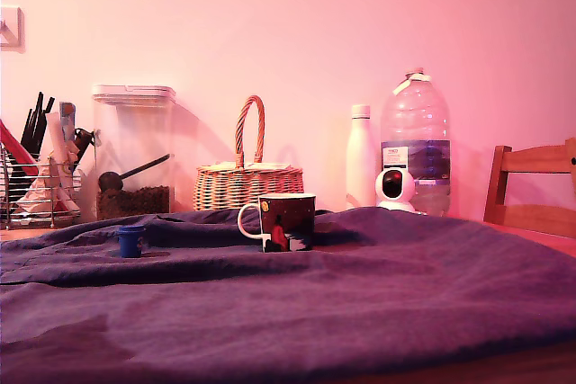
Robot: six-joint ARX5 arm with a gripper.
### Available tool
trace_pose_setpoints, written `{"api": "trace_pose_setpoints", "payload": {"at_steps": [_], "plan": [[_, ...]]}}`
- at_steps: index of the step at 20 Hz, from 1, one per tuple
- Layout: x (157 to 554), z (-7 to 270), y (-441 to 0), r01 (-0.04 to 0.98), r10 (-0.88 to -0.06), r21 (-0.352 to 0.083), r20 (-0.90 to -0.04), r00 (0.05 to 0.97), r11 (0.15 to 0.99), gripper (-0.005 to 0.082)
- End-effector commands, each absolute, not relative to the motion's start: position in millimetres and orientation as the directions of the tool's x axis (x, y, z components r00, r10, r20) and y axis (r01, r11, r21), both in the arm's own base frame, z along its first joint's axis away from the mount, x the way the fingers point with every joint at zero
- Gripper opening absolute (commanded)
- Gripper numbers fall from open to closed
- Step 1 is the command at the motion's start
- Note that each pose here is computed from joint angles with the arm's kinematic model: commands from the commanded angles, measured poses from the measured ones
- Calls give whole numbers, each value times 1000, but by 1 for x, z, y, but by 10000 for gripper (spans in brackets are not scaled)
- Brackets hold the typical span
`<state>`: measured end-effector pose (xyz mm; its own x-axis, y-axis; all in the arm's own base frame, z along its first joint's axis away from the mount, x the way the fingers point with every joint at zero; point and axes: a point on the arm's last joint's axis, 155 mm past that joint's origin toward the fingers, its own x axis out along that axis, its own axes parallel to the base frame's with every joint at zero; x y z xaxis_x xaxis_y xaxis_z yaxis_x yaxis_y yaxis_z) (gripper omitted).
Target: Pick up the coffee capsules on the table and drop them inside the coffee cup
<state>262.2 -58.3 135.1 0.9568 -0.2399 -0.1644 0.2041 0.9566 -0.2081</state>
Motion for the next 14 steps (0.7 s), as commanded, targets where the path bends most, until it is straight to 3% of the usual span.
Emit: {"api": "trace_pose_setpoints", "payload": {"at_steps": [1,2,4,5,14], "plan": [[267,150,-57,209,-233,-181,-123,964,961,52],[269,152,-58,212,-233,-170,-117,965,963,175],[272,149,-58,213,-233,-156,-125,964,965,514],[274,144,-59,213,-234,-148,-144,962,966,576],[292,131,-61,209,-231,-137,-177,957,968,574]]}}
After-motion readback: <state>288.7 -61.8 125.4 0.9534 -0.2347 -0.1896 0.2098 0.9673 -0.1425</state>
